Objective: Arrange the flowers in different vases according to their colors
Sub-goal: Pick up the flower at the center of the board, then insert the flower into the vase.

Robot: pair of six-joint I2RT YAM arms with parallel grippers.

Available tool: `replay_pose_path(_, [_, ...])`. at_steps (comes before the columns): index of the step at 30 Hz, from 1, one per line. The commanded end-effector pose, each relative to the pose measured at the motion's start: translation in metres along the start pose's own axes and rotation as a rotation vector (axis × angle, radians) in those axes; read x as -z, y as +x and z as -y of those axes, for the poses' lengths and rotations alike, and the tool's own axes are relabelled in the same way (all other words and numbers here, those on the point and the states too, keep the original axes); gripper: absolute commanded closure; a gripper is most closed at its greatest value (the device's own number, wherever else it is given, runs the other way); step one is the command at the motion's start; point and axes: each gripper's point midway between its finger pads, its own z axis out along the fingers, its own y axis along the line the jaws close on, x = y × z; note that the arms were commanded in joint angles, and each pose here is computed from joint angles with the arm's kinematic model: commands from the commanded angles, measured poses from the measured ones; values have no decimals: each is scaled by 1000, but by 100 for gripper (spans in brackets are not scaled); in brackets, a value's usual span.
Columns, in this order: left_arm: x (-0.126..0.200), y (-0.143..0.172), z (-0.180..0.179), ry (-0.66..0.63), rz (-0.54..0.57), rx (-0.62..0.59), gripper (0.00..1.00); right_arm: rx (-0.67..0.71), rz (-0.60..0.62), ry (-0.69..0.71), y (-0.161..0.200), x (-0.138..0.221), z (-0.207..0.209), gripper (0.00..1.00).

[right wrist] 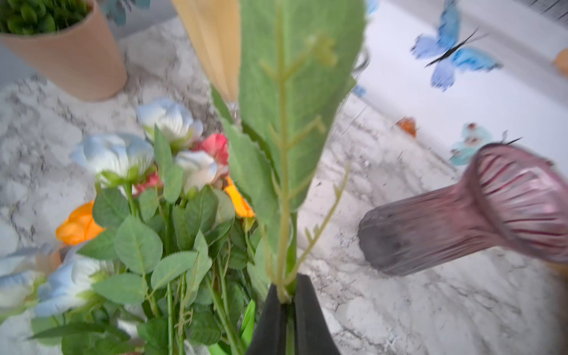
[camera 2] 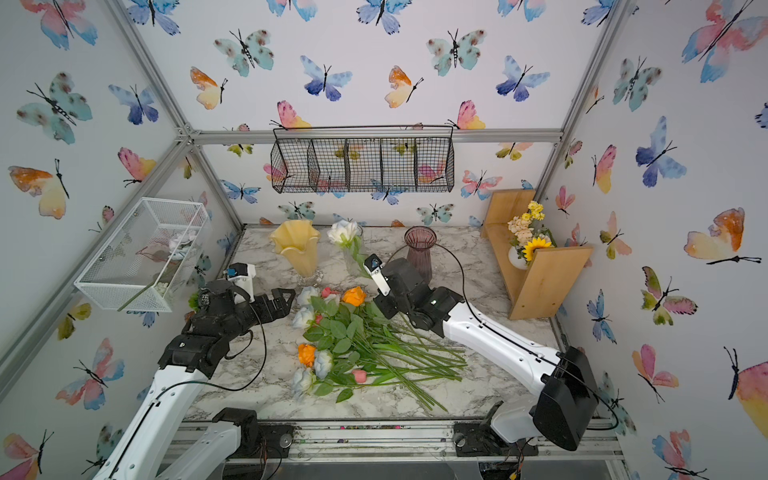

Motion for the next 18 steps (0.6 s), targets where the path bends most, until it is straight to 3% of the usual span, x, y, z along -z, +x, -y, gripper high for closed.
replay_pose_path(1, [1, 5, -1, 2, -6, -8, 1, -90, 268, 115, -71, 36, 45, 98])
replay_pose_path(11, [-1, 7, 1, 16, -18, -8, 1, -290, 742, 355, -137, 94, 138, 98])
replay_pose_path(18, [-1, 7, 2, 20, -20, -8, 1, -385, 844, 388, -152, 88, 179, 98])
